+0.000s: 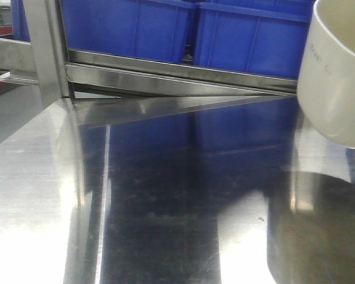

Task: Move white bin to right shelf second layer
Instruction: 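Lift the white bin off the table with the right gripper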

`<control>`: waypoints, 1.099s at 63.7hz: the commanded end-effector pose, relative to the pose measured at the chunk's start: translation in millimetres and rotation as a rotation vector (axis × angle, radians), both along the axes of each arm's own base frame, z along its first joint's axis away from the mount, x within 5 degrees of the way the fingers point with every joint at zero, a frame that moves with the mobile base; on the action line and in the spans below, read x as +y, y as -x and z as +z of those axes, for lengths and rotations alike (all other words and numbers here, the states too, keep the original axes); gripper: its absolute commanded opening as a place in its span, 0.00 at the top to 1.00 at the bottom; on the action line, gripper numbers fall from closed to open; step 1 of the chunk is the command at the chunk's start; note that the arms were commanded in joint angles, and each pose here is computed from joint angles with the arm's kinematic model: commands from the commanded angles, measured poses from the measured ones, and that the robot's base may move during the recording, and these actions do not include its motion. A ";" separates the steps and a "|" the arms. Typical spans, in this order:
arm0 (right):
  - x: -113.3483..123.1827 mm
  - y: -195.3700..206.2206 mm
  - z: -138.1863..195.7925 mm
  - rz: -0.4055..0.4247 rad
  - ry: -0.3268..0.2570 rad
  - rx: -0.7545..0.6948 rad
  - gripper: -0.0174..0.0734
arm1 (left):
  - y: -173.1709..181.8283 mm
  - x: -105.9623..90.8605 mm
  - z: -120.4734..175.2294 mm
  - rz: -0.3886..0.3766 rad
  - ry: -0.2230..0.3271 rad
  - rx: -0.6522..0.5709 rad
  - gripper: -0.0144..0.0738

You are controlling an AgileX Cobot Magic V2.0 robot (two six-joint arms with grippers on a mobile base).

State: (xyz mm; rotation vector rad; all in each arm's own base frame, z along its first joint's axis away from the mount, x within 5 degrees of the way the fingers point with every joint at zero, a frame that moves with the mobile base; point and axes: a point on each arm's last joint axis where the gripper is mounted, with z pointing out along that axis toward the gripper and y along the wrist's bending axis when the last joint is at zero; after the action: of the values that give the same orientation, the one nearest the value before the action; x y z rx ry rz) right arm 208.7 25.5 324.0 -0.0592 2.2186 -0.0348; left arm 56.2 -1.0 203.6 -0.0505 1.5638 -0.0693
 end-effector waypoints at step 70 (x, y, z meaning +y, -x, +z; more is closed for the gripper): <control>-14.4 47.1 -11.9 0.038 -0.084 -0.337 0.75 | 0.3 0.4 -1.4 0.001 0.007 -0.068 0.74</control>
State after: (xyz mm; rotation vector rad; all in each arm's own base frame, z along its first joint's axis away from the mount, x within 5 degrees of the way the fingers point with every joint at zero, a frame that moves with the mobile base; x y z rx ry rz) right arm 158.5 8.3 287.3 -0.0428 2.0413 0.0504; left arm 56.2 -1.0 203.6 -0.0505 1.5638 -0.0693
